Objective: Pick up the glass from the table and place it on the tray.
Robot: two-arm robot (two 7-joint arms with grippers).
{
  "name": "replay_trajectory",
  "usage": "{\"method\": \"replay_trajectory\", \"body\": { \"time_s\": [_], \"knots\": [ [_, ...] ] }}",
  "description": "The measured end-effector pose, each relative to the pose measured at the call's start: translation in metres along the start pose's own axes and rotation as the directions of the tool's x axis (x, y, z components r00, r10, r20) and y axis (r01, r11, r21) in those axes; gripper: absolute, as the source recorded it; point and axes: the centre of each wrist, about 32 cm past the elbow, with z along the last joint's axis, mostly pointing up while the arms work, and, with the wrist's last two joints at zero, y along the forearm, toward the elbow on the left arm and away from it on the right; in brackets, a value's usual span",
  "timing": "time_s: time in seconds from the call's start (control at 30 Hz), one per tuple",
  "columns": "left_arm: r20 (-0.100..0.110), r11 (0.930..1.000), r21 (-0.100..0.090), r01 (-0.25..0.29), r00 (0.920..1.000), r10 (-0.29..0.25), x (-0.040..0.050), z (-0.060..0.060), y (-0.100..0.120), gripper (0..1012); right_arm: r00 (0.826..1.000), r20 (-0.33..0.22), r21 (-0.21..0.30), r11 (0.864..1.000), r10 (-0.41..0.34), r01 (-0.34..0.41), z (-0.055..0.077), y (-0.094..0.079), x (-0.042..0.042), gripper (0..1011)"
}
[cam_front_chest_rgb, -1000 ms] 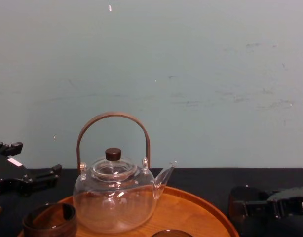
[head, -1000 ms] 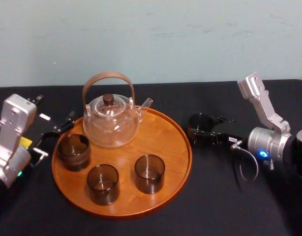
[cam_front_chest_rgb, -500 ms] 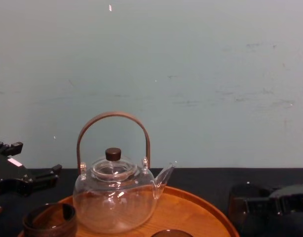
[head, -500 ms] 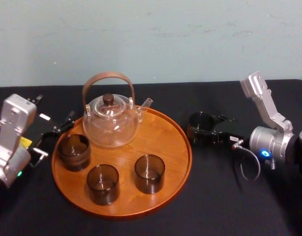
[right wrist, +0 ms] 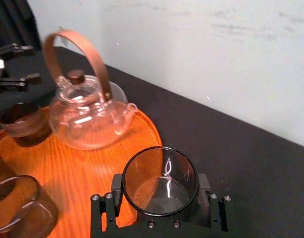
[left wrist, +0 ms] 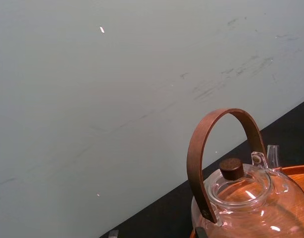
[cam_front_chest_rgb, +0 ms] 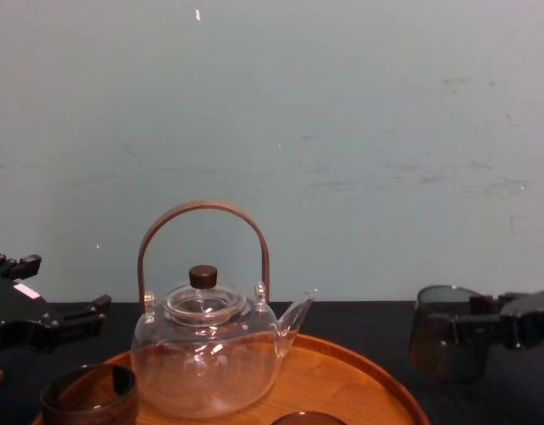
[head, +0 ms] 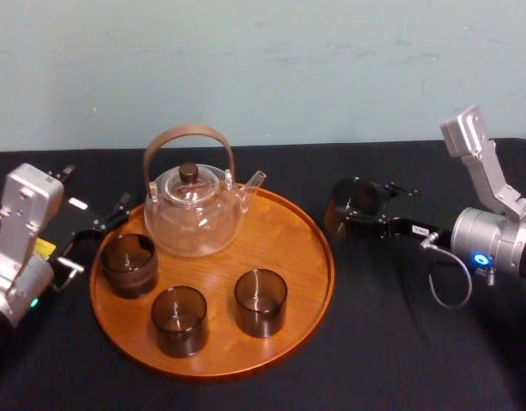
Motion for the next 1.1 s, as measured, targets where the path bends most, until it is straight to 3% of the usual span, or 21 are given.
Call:
{"method": "replay_trajectory", "body": {
  "time_s": [0.33,0.7,1.1],
  "knots": [
    [0.000,1.0000,0.000,0.000,1.0000,0.000,0.0000,0.000,0.000,1001,0.995,0.053,0.014,0.996,0.084,-0.085,0.011,-0.001,-0.0067,907],
    [0.000,1.0000,0.000,0.000,1.0000,0.000,0.0000,0.000,0.000,1001,0.982,0.085,-0.005,0.986,0.169,-0.169,0.013,0.025,-0.0160,907],
    [0.000,1.0000,0.000,0.000,1.0000,0.000,0.0000,0.000,0.000,1001,0.974,0.093,-0.020,0.979,0.205,-0.204,0.010,0.052,-0.0221,907]
  ]
}}
